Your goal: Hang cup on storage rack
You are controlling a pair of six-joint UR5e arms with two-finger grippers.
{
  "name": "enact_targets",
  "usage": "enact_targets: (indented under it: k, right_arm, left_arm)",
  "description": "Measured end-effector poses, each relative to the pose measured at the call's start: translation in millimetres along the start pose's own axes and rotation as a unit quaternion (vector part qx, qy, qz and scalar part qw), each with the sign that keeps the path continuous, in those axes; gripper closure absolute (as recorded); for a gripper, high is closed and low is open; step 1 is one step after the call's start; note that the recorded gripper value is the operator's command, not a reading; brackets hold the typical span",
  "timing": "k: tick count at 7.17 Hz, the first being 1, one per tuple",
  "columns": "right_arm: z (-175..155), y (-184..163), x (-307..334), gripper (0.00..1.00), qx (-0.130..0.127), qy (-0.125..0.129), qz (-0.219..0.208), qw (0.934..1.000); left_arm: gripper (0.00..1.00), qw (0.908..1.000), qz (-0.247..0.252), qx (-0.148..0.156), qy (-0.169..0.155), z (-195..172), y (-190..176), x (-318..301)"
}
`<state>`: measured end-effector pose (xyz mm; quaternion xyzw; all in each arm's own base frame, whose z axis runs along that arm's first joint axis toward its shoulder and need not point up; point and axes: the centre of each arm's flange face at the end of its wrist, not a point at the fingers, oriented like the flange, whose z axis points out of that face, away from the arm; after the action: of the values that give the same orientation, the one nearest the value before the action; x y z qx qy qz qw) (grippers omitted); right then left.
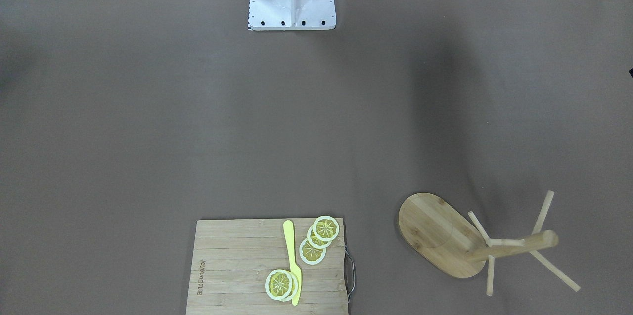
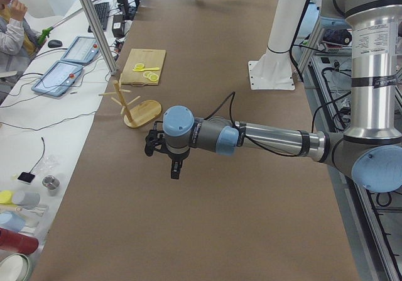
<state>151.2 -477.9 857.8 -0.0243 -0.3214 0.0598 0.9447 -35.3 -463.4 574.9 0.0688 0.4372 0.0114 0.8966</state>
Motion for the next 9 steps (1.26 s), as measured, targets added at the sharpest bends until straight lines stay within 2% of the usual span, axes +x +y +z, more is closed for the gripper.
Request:
enact_targets:
  k: [7, 8, 9]
  right_arm:
    - [13, 4, 2, 0.27, -0.014, -0.001, 0.004, 0.9999]
    - [15, 4, 1, 0.00, -0.016, -0.001, 0.003, 0.9999]
    - [17, 4, -2, 0.00, -0.019, 0.000, 0.001, 0.9998]
  left_arm:
    - [0.02, 1.0000, -0.001, -0.001, 0.000, 2, 0, -2]
    - [0.02, 1.0000, -0.001, -0.002, 0.000, 2, 0, -2]
    - [0.02, 1.0000, 0.000, -0.001, 0.000, 2, 0, -2]
